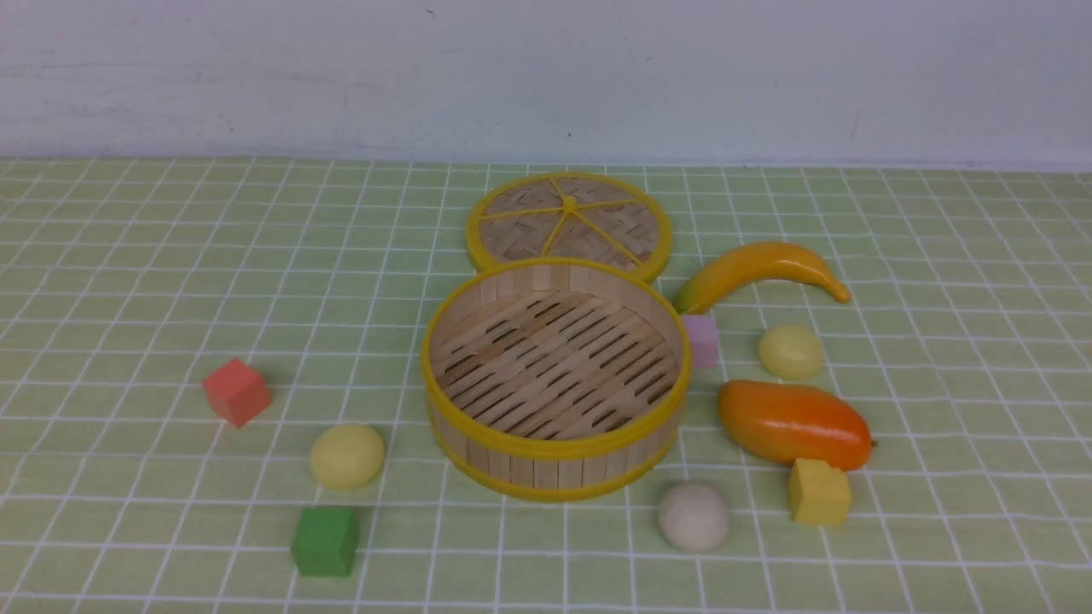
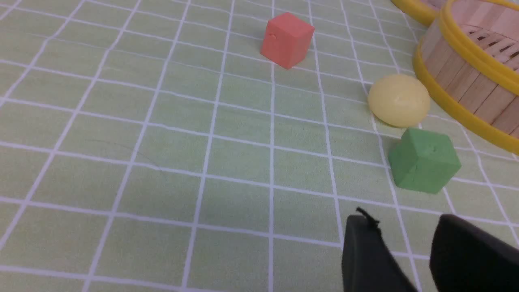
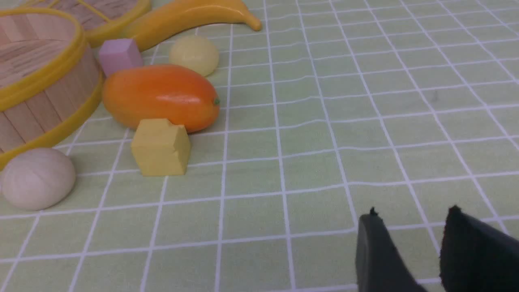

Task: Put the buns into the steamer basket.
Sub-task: Use the left arm to grab a steamed stuffed bun

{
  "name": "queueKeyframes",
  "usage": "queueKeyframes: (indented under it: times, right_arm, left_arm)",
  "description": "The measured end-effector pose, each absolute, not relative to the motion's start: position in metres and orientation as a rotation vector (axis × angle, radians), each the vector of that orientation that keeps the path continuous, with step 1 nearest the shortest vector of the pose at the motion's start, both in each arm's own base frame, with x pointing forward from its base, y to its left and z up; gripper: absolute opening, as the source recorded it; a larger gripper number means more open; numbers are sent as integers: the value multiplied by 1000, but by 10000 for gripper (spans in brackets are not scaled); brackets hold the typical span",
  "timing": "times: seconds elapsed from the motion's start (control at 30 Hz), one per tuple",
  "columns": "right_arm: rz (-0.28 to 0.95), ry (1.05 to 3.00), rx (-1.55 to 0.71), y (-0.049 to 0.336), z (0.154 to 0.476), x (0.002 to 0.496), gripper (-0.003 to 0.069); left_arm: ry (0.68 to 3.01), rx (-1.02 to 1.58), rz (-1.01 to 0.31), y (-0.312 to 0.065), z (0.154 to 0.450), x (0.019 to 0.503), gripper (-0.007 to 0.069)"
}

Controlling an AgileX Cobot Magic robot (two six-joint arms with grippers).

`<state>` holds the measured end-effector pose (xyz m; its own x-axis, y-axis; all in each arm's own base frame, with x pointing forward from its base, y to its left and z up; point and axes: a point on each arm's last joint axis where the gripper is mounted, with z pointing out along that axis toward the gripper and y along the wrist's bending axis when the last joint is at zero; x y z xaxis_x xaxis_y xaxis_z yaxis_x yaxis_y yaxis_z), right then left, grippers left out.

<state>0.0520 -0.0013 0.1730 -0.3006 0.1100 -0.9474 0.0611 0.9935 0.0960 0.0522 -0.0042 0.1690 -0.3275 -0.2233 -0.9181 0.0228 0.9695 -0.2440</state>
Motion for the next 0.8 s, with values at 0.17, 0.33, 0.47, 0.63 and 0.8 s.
queueKeyframes:
  times: [0.17,0.33,0.47,0.63,0.8]
  right_arm:
    - [48,1877,124,-1,173,52,240]
    - [48,1877,124,-1,173,52,240]
    - [48,1877,124,-1,173,52,240]
    - [48,1877,124,-1,173,52,240]
    - [48,1877,124,-1,173,52,240]
  left_arm:
    - [1891,-145,-250,-4,169,52,238]
    - [1891,-145,-250,-4,169,52,238]
    - [1891,-145,-250,-4,169,52,238]
    - [1891,-145,-250,-4,169,52,238]
    - [1890,-139,-241,-4,169,52,238]
